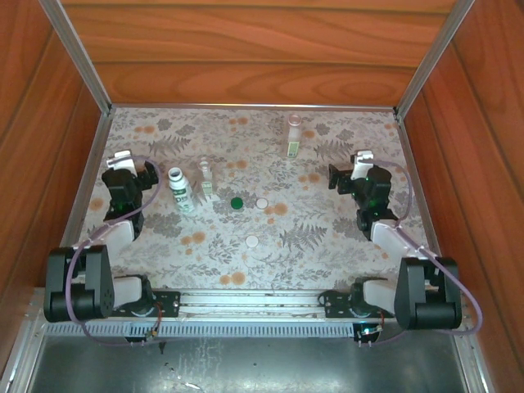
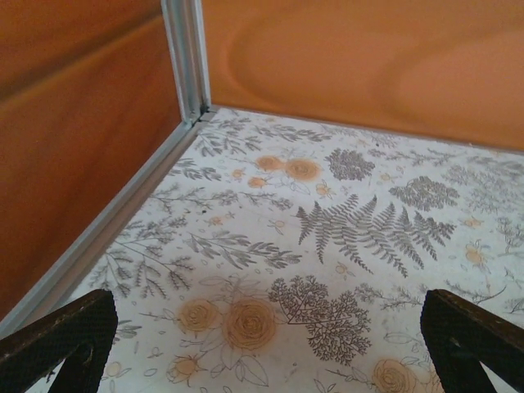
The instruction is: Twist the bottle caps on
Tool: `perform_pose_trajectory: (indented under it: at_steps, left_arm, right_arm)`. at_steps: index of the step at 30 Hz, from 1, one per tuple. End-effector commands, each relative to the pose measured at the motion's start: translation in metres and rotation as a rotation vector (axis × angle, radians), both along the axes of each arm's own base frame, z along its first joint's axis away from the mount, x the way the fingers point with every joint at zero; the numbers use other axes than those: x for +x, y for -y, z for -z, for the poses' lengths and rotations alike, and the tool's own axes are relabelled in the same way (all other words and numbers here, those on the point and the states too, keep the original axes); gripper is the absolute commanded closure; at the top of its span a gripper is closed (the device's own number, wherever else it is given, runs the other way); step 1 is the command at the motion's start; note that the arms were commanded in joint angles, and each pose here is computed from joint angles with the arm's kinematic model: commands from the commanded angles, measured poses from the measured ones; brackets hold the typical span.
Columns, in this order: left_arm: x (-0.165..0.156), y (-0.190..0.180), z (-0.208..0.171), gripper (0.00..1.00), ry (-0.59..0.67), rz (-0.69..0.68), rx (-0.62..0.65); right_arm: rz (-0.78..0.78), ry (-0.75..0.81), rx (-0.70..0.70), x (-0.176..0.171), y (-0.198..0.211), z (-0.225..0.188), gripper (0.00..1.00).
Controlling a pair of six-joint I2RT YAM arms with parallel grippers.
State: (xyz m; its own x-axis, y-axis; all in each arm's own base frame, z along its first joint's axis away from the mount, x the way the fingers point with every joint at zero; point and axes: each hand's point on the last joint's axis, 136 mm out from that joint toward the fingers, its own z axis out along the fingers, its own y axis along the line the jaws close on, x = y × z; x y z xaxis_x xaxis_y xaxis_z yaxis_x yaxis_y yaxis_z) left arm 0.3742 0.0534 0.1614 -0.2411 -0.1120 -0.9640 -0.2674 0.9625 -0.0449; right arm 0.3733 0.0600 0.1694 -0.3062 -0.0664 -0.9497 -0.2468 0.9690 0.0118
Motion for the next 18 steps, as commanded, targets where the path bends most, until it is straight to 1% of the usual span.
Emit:
perform_pose_trajectory:
  at_steps: [1,4,7,9,13,14,16,18]
  left_arm:
    - [-0.005,0.001,-0.029,0.0,0.02,-0.029,-0.021]
    - [-0.012,0.014,-0.062,0.0,0.077,0.004,-0.019]
    - [-0.02,0.036,-0.095,0.0,0.107,0.074,0.014]
    - [-0.026,0.054,-0.111,0.0,0.122,0.134,0.044]
    - [-0.042,0.102,-0.13,0.0,0.129,0.319,0.075]
    - [-0.047,0.114,-0.13,0.0,0.124,0.362,0.08]
    - [-0.057,0.136,-0.125,0.0,0.107,0.445,0.091]
    - [-0.065,0.147,-0.118,0.0,0.087,0.481,0.09]
  right_arm:
    - [-0.098,-0.008,-0.003,-0.011,-0.028,-0.018,0.0]
    - [-0.164,-0.01,-0.004,-0.02,-0.053,-0.029,0.0]
    - [-0.207,-0.052,-0.004,-0.027,-0.075,-0.031,0.0]
    - [-0.25,-0.068,-0.003,-0.035,-0.09,-0.032,0.0]
    - [-0.341,-0.065,0.027,-0.051,-0.118,-0.043,0.0]
    - [-0.394,-0.057,0.036,-0.057,-0.129,-0.047,0.0]
    - [-0.549,-0.024,0.019,-0.076,-0.159,-0.057,0.0]
    - [-0.689,0.015,-0.006,-0.096,-0.187,-0.066,0.0]
